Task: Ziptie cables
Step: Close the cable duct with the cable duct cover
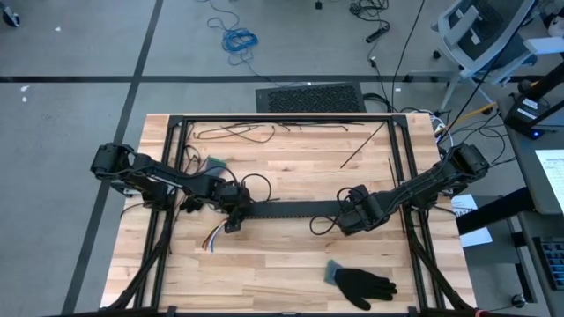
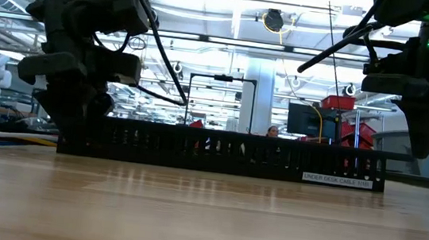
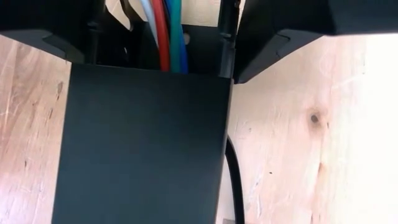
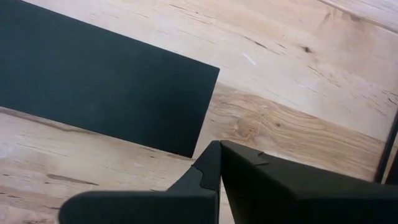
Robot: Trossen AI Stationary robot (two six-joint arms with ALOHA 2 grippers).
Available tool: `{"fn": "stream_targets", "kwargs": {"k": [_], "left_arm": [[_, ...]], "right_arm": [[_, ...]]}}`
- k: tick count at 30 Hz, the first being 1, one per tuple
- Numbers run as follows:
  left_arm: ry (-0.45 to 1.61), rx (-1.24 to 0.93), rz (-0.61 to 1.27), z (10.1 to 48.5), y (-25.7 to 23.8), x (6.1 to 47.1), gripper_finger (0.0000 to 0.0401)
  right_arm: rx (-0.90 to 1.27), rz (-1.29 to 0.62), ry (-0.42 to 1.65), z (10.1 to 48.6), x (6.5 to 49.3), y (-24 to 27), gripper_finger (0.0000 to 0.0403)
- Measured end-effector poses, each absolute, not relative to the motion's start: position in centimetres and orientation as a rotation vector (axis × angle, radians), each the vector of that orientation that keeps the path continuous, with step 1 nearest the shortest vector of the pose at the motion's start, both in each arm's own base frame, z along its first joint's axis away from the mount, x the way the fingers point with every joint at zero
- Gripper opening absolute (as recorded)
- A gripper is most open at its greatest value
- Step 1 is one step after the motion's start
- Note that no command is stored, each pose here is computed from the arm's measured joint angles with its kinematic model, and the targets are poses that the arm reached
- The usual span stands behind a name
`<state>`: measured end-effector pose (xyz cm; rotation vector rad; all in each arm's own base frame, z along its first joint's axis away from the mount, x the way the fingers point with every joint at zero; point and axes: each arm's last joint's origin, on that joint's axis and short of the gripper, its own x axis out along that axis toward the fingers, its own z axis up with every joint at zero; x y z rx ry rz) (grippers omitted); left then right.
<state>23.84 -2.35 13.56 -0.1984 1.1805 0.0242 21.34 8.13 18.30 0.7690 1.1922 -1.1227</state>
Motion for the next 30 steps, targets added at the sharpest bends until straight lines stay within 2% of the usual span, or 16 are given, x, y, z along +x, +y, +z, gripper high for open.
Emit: {"fn": "stream_targets", "kwargs": {"k": [9,26,30], "left_arm": [[1.174,-0.192,0.019,13.58,-2.35,23.89,0.0255],[1.177,-0.200,0.008,13.57,-2.37,23.89,0.0253],[1.177,-0.185,-0.003,13.56,-2.37,23.89,0.0253]], "right_arm": [[0.769,-1.123,1.192,18.30,21.34,8.13,0.0000],[0.761,-1.117,1.188,18.47,21.25,8.05,0.0000],[0.762,-1.213,1.149,19.20,20.43,7.32,0.0000]]}}
